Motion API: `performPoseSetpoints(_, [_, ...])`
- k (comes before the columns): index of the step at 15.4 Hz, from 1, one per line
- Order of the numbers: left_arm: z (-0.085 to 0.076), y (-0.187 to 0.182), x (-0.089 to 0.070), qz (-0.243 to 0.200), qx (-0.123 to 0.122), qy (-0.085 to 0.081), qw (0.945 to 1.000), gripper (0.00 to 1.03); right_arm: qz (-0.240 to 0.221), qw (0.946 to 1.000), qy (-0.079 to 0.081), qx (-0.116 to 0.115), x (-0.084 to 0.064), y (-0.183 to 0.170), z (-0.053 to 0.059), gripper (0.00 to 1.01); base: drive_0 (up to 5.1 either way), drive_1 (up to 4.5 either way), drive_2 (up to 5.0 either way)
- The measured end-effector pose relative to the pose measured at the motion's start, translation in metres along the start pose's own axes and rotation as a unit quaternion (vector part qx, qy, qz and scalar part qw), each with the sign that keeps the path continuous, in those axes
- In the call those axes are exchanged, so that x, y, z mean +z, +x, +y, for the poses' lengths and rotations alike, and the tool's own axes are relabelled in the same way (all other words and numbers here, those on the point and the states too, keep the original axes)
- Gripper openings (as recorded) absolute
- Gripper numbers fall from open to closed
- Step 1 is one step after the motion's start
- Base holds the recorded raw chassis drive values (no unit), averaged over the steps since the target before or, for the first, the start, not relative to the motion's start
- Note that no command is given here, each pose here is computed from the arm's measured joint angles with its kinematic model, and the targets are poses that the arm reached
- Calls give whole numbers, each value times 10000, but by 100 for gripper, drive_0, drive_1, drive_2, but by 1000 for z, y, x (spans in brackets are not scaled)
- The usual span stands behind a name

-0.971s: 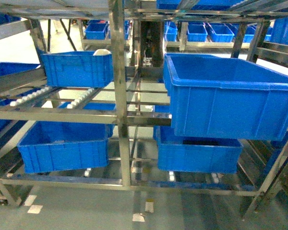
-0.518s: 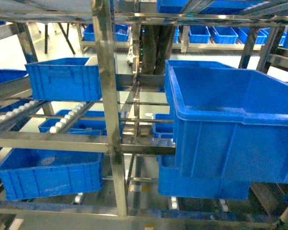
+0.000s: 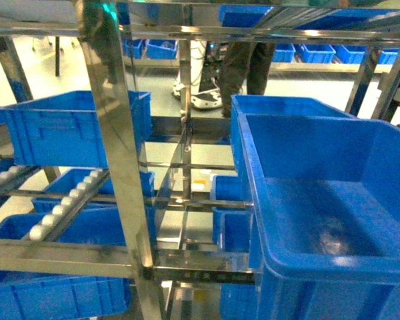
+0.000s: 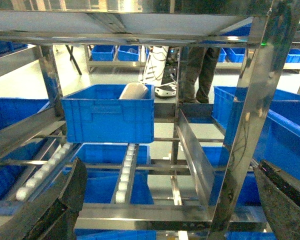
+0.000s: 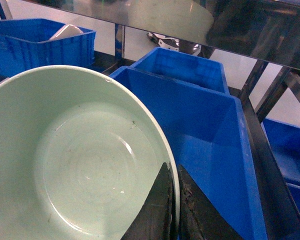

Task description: Place green bowl on second shelf with right arm

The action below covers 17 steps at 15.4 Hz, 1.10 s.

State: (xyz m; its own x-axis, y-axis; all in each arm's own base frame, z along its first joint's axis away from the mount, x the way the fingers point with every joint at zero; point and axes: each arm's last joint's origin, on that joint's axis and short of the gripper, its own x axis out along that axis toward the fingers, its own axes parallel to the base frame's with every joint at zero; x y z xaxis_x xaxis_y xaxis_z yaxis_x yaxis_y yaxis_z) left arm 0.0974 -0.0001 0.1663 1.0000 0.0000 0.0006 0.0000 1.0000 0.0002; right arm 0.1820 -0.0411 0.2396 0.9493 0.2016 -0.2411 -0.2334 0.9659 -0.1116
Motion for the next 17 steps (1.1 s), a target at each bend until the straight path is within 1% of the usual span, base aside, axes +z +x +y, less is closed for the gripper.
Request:
performPoseSetpoints(2, [0,0,0,4,2,0,10000,98,73,10000,40,13,-2,1,0,2,0,0,0])
performPoseSetpoints(3, [0,0,0,-11,-2,2,10000,98,27,10000,15,1,-1,0,0,2,0,0,0])
performPoseSetpoints(10, [0,0,0,-4,0,0,10000,98,23,10000,13,6,-1,0,0,2,0,0,0])
performPoseSetpoints(11, [0,0,0,-4,0,0,10000,98,-37,9999,-103,31,-2,3,-2,2,0,0,0])
performPoseSetpoints(12, [0,0,0,-4,0,0,10000,98,48,9997,-222,63,-6,9,-5,2,0,0,0])
performPoseSetpoints(13, [0,0,0,-4,0,0,10000,98,248,9994,-243,71,-14,17,-9,2,0,0,0])
performPoseSetpoints(14, [0,0,0,-4,0,0,10000,98,294,9993,-238,78,-16,19,-9,2,0,0,0])
performPoseSetpoints(15, [0,0,0,-4,0,0,10000,98,447,9987,-227,105,-23,26,-12,2,0,0,0])
performPoseSetpoints(17, [0,0,0,-2,0,0,10000,98,585,9979,-265,99,-30,34,-14,2,0,0,0])
